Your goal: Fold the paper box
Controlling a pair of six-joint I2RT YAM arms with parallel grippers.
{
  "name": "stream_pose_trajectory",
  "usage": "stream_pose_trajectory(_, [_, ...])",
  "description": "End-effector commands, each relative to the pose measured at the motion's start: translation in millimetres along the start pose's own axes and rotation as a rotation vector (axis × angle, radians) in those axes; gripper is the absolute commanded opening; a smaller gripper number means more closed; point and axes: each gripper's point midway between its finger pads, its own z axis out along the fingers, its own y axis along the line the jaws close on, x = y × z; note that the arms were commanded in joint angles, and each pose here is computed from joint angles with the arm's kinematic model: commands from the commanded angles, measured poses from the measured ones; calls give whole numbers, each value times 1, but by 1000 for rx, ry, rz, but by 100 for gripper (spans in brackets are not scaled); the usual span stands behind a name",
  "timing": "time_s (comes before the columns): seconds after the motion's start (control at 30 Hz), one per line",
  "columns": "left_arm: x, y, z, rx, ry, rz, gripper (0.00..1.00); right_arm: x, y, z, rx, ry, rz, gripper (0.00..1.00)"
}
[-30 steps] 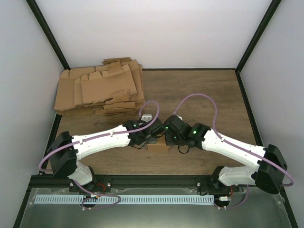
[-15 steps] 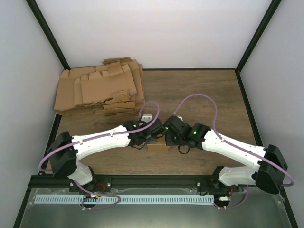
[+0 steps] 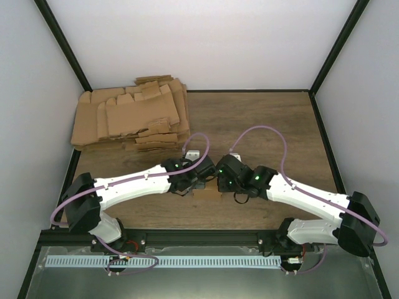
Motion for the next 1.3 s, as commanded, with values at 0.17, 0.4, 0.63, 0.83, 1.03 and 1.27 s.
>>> stream_pose_trajectory(0.17, [54,29,27,-101,210,83,4,81,-46,27,217,251,-86,1])
stream_pose_trajectory(0.4, [58,36,27,-106,214,86,4,72,-45,24,205,197,-75,1])
stream_pose_trajectory(0.63, [61,33,31,-88,185,17,7,68,-34,24,124,161,-87,1])
stream_pose_trajectory(0.83, [35,21,10,-21,83,-30,17,45,-18,6,38,57,-68,12])
stream_pose_trajectory(1.03, [19,11,-6,14,41,-36,31,23,-11,-16,28,-9,-72,22])
stream_pose_trajectory(1.27, [10,5,-16,49,19,-40,35,15,-9,-28,37,-26,-61,29])
